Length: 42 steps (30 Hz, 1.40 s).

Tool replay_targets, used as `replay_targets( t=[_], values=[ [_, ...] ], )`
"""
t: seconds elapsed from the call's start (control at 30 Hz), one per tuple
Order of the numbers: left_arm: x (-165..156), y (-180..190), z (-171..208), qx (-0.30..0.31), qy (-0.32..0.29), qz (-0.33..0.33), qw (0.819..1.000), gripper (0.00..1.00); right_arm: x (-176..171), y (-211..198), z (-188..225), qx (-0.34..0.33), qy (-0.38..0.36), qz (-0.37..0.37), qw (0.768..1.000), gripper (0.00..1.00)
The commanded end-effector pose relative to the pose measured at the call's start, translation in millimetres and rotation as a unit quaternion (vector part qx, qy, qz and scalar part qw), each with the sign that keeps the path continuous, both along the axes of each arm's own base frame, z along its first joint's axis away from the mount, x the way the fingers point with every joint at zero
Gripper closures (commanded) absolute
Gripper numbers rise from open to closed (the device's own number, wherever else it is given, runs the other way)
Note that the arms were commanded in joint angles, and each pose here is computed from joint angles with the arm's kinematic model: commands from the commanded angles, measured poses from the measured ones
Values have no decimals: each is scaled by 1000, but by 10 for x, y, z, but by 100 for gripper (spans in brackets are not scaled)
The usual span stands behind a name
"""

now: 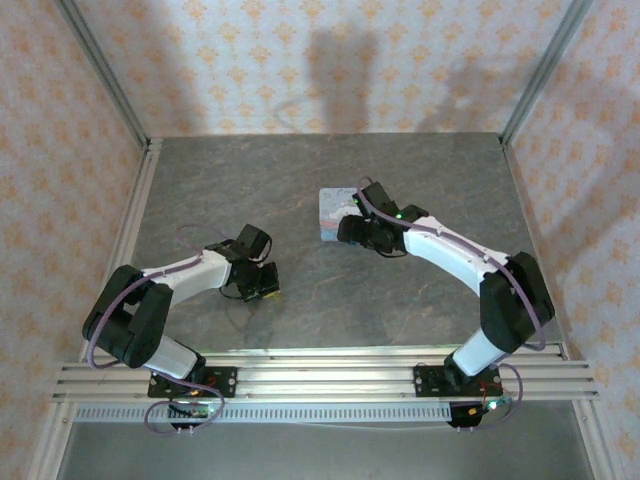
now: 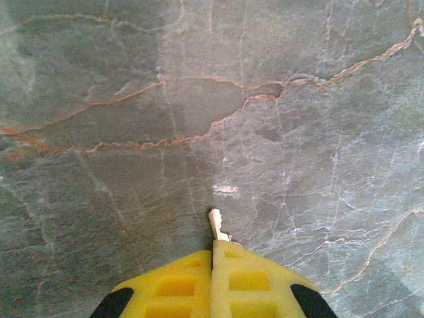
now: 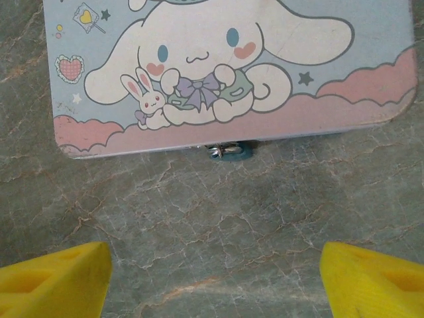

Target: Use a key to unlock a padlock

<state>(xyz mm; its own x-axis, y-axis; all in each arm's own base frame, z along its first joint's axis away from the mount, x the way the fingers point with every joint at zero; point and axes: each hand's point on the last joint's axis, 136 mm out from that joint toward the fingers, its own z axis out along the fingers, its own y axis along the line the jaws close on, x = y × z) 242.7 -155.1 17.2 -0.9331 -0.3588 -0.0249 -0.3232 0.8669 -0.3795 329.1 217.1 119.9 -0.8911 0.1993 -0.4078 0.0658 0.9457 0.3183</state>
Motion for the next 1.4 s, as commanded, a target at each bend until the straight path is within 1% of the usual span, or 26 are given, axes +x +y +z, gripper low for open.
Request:
replay_targets(
  t=[0.0, 0.3, 0.47, 0.5, 0.6, 0.63, 0.7, 0.93, 1.17, 1.37],
  values=[
    [35, 5, 50, 5, -24, -15, 1000, 100, -22, -50, 101, 5, -16, -17, 1000, 18],
    [111, -47, 195, -6, -72, -52, 996, 100, -67, 16, 34, 34, -4, -21, 999, 18],
    [90, -3, 197, 4, -68, -50, 996, 100, -80, 61, -22, 46, 6, -23, 999, 18],
    [81, 4, 201, 6, -66, -50, 997, 96, -82, 59, -30, 46, 7, -24, 999, 18],
    [26, 35, 198, 18, -55, -55, 997, 73, -86, 51, -41, 45, 6, -24, 999, 18],
    [9, 46, 201, 26, -53, -59, 997, 67, -89, 50, -47, 44, 8, -24, 999, 18],
    [-21, 69, 195, 42, -47, -65, 996, 62, -83, 53, -48, 44, 7, -23, 999, 18],
    [-44, 64, 127, 72, -31, -73, 994, 63, -76, 82, -49, 46, 8, -18, 999, 18],
    [-12, -14, 127, 94, -32, -92, 991, 63, -91, 55, -65, 40, 8, -18, 999, 18],
    [21, -4, 100, 129, -29, -108, 985, 65, -99, 43, -73, 38, 8, -19, 999, 18]
  ],
)
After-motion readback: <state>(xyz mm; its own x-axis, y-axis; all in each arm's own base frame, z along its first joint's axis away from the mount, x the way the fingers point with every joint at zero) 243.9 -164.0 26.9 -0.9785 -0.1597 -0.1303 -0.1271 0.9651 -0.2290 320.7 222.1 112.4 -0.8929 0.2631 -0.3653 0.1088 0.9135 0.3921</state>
